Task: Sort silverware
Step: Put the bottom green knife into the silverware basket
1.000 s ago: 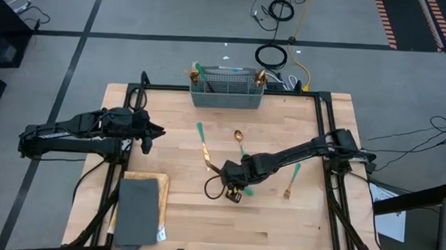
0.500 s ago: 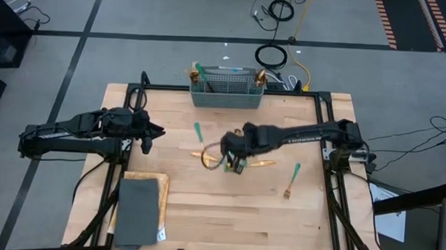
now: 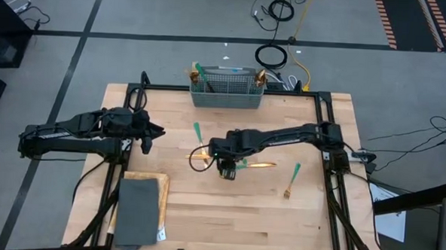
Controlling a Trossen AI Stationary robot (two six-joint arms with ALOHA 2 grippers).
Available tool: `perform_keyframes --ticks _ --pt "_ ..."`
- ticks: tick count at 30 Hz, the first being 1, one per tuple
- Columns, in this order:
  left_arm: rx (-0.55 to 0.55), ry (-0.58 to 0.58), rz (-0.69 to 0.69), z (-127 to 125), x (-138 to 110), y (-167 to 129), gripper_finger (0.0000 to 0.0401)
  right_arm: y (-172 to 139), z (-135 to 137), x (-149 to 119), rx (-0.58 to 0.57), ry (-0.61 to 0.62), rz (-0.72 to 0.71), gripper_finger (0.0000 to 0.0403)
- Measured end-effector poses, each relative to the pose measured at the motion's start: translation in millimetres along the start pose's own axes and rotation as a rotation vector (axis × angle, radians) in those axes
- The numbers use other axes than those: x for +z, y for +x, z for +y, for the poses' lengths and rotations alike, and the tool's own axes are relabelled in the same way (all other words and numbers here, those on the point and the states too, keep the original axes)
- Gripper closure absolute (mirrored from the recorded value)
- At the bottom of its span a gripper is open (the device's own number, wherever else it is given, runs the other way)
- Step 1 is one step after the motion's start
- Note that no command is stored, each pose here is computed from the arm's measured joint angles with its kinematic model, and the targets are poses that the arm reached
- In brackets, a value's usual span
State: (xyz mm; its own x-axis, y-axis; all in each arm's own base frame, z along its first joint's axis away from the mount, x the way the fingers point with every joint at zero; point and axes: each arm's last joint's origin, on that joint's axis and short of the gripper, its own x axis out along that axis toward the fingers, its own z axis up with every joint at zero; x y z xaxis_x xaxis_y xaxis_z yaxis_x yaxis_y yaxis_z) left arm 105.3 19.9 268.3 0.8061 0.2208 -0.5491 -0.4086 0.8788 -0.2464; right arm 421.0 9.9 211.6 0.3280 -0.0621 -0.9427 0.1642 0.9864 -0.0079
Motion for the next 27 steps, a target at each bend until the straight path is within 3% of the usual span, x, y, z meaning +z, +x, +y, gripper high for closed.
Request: perform_keyframes --ticks 6,18,27 --pt "0.000 -0.002 0.001 0 0 0 0.0311 35 -8 4 0.022 -0.045 0.021 0.0200" --pt "0.004 -0.004 0.002 0 0 0 0.0311 63 -26 33 0.024 -0.142 0.023 0.0209" --pt "0.039 0.002 0.047 3 -5 0 0.0311 103 -25 18 0.052 -0.186 0.201 0.0218"
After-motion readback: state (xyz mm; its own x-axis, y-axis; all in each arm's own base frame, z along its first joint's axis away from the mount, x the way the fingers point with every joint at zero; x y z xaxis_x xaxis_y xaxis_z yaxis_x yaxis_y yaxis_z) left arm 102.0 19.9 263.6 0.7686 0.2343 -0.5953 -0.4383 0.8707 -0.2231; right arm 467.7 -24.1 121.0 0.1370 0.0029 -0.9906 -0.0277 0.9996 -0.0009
